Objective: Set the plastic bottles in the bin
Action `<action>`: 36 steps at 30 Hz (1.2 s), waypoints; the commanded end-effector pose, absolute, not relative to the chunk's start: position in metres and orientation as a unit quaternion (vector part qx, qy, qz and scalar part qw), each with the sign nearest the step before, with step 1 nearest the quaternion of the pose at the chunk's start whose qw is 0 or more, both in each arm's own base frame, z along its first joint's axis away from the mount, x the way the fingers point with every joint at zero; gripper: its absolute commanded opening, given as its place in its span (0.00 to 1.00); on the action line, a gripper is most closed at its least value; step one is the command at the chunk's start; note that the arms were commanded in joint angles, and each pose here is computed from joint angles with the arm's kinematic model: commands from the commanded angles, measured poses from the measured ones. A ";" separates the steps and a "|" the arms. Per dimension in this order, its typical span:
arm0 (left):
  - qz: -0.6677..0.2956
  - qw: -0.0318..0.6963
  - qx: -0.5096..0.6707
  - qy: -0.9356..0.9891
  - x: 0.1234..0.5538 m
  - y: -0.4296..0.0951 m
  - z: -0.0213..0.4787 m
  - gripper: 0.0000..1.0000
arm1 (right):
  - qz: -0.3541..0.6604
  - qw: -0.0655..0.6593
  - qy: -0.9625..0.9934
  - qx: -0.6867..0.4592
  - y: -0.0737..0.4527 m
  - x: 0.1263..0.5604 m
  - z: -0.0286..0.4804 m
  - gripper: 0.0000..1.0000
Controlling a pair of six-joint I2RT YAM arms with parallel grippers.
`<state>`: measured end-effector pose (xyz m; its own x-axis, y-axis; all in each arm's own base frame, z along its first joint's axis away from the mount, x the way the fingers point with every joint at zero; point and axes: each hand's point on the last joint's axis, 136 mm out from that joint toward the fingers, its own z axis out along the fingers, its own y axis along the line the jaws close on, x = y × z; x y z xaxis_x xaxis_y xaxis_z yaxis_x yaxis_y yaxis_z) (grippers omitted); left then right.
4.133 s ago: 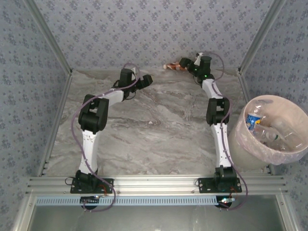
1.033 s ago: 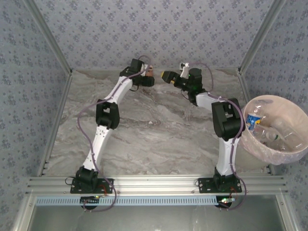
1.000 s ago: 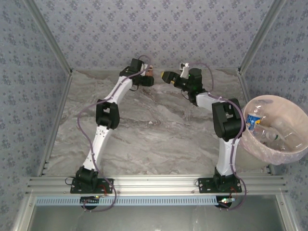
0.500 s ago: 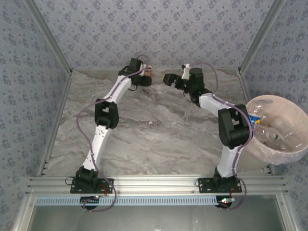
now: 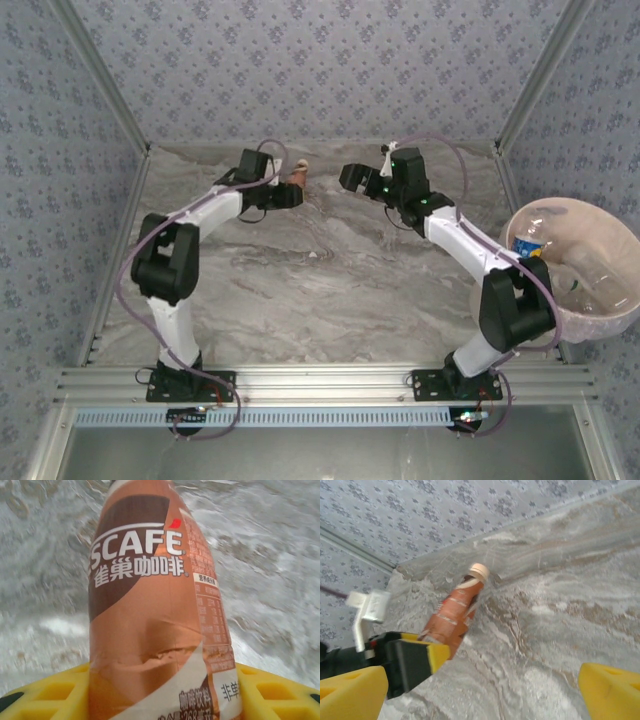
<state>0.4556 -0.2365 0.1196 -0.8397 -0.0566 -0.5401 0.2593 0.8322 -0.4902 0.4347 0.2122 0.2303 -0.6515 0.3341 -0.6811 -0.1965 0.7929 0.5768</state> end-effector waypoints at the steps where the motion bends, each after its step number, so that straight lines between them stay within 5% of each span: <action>1: -0.385 0.340 0.074 0.855 0.438 -0.256 0.185 0.52 | 0.322 0.403 0.853 0.079 0.203 0.419 0.236 1.00; 11: -0.557 0.370 0.132 0.731 0.378 -0.280 0.276 0.52 | 0.458 0.446 0.764 0.091 0.223 0.407 0.319 1.00; 23: -0.627 0.333 0.231 0.666 0.330 -0.330 0.310 0.52 | 0.490 0.440 0.748 0.080 0.239 0.420 0.345 0.94; 28: -0.631 0.325 0.250 0.659 0.320 -0.341 0.313 0.52 | 0.501 0.441 0.741 0.077 0.237 0.424 0.353 0.81; 36: -0.630 0.319 0.256 0.660 0.320 -0.348 0.312 0.53 | 0.492 0.453 0.740 0.065 0.226 0.412 0.354 0.43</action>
<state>0.3226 -0.3424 0.2974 -0.7054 -0.0684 -0.7055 0.6971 0.1135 -0.7079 0.4221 0.2313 0.3388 -0.6108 0.5591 -0.5607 -0.2969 0.4947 0.8168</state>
